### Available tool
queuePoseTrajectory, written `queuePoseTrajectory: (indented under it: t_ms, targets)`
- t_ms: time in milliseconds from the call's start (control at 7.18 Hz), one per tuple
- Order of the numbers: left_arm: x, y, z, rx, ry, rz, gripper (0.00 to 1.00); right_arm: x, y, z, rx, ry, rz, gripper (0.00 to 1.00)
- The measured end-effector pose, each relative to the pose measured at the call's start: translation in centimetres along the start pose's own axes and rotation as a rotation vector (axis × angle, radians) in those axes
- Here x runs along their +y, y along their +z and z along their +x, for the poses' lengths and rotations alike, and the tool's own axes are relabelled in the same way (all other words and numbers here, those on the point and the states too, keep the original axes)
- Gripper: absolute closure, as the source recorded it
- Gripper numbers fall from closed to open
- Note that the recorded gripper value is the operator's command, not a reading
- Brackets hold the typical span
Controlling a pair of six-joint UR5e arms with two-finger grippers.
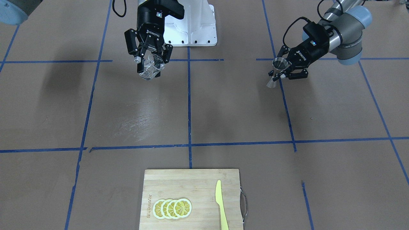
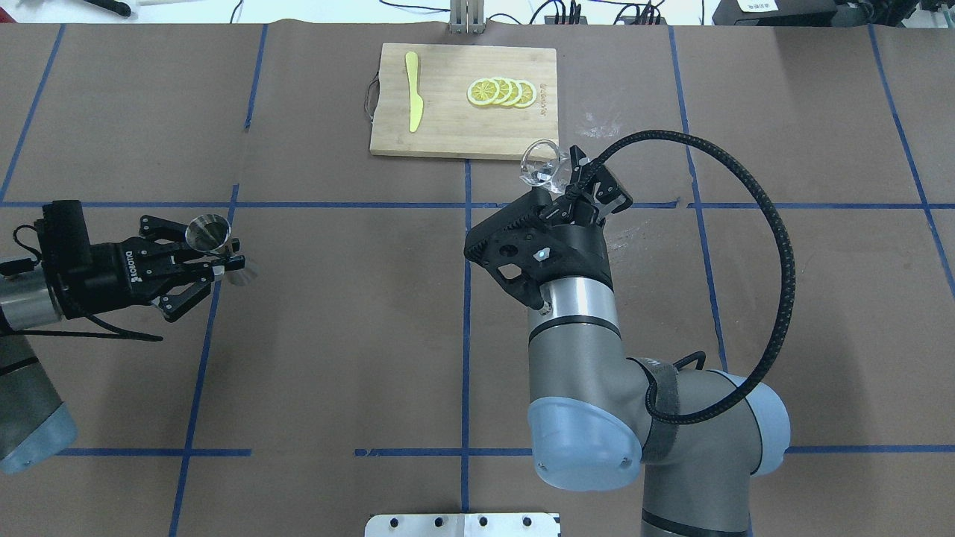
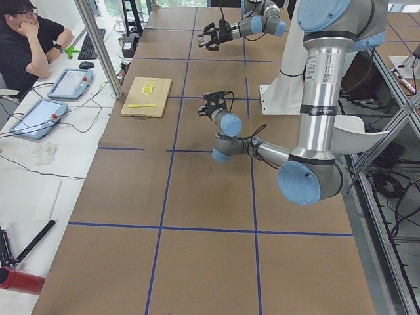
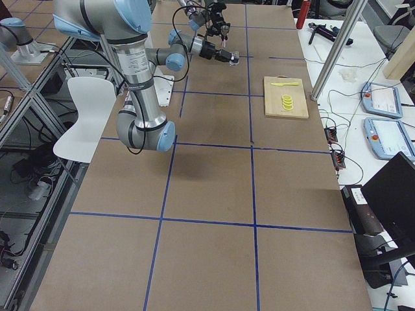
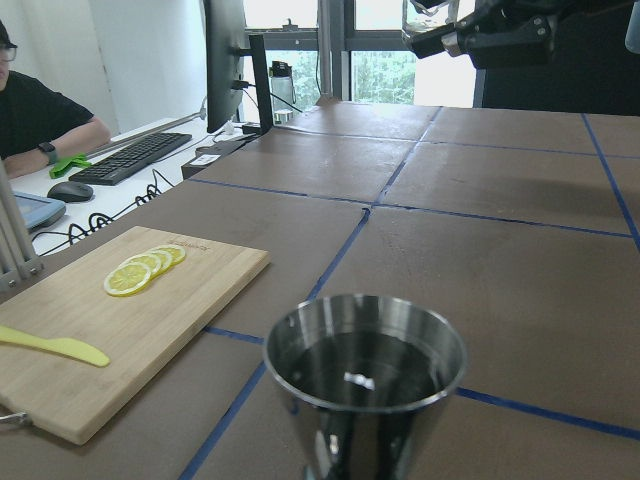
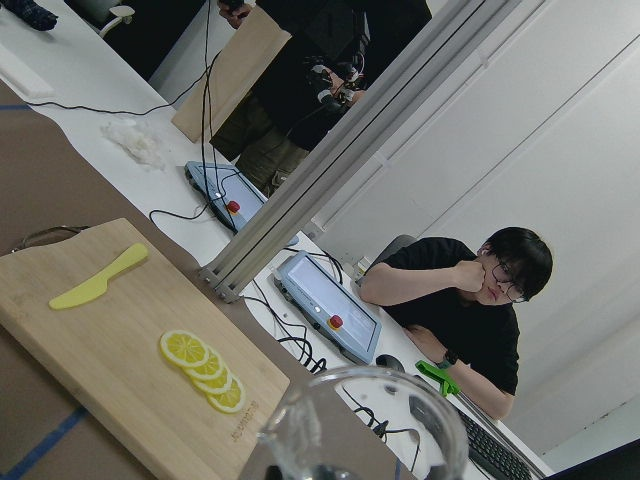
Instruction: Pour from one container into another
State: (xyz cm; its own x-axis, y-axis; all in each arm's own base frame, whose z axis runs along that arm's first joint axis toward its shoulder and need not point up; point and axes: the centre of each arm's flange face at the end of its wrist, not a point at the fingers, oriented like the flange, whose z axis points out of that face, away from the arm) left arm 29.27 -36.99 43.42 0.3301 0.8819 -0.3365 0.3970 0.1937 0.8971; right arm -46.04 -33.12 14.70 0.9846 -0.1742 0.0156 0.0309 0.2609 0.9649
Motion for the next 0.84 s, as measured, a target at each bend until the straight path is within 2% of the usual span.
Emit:
queuePoseTrajectory:
  t_ms: [418,836]
  targets:
    - [2.5,-6.0,-1.2,-0.147,-0.111,0.040,1.00,0.0,0.0,0.0,0.001,-0.002,0.000,1.00]
    - [5.0,-7.2,0.2,-0.195,-0.257,0.028,1.00,0.0,0.0,0.1,0.001,0.000,0.000,1.00]
